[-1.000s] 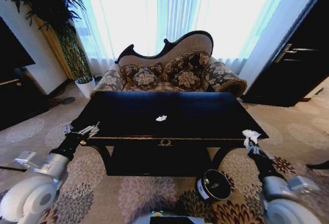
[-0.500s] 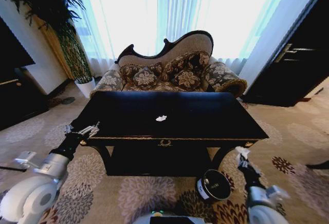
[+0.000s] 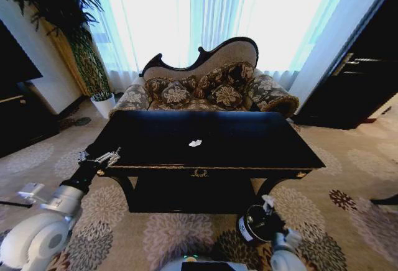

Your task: Move to the front of the table and place the trash on the table into the trash bin.

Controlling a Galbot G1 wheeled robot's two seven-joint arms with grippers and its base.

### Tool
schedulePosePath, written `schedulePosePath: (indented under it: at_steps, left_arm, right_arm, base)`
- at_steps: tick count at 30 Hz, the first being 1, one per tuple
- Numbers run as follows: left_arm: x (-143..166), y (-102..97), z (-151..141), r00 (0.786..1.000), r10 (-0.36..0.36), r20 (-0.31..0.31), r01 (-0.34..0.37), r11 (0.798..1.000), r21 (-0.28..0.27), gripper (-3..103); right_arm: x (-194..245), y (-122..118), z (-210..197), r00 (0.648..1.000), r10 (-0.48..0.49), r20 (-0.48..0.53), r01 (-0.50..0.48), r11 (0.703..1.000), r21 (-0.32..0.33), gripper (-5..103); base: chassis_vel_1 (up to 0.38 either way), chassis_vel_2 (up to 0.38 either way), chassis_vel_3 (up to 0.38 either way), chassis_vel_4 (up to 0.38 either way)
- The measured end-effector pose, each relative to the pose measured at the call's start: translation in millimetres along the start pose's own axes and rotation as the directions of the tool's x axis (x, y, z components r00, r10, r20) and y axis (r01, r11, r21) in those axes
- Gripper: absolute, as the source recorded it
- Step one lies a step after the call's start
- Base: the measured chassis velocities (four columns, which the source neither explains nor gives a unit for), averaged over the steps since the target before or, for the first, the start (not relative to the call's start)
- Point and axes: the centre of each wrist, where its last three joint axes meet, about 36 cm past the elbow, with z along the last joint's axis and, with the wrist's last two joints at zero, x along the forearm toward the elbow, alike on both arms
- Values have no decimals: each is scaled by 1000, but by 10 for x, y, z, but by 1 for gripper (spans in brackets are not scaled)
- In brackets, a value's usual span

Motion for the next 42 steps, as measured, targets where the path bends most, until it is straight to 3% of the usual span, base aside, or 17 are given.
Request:
schedulePosePath:
  at_steps: [3,8,11,17,26,32,34,38,42]
  left_arm:
    - [0,0,0,1000,0,0,0,1000,0,100]
    - [0,0,0,1000,0,0,0,1000,0,100]
    - [0,0,0,1000,0,0,0,1000,0,100]
    - [0,0,0,1000,0,0,0,1000,0,100]
    - [0,0,0,1000,0,0,0,1000,0,100]
    - [0,0,0,1000,0,0,0,1000,0,100]
    - [0,0,0,1000,0,0,0,1000,0,100]
    - [0,0,0,1000,0,0,0,1000,0,100]
    - [0,0,0,1000,0,0,0,1000,0,100]
  right_arm:
    - [-182,-26,305,998,11,-64,-9,999,35,1]
    - [-344,-96,569,997,15,-77,-5,992,127,1]
    - [-419,-119,648,995,21,-95,-7,989,151,1]
    - [-708,-370,817,990,80,-120,-52,974,218,1]
    - [-938,-405,863,986,107,-129,-75,970,231,-2]
    - [-997,-399,880,985,103,-136,-70,970,231,20]
    - [-1006,-398,880,986,102,-134,-69,971,231,20]
    - [-1021,-413,878,985,105,-134,-72,970,232,42]
    - [-1021,-422,877,985,107,-136,-74,971,227,53]
  base:
    - [0,0,0,0]
    - [0,0,0,0]
    - [0,0,0,0]
    - [0,0,0,0]
    - [0,0,0,0]
    - [0,0,0,0]
    - [0,0,0,0]
    - [0,0,0,0]
    - [0,0,0,0]
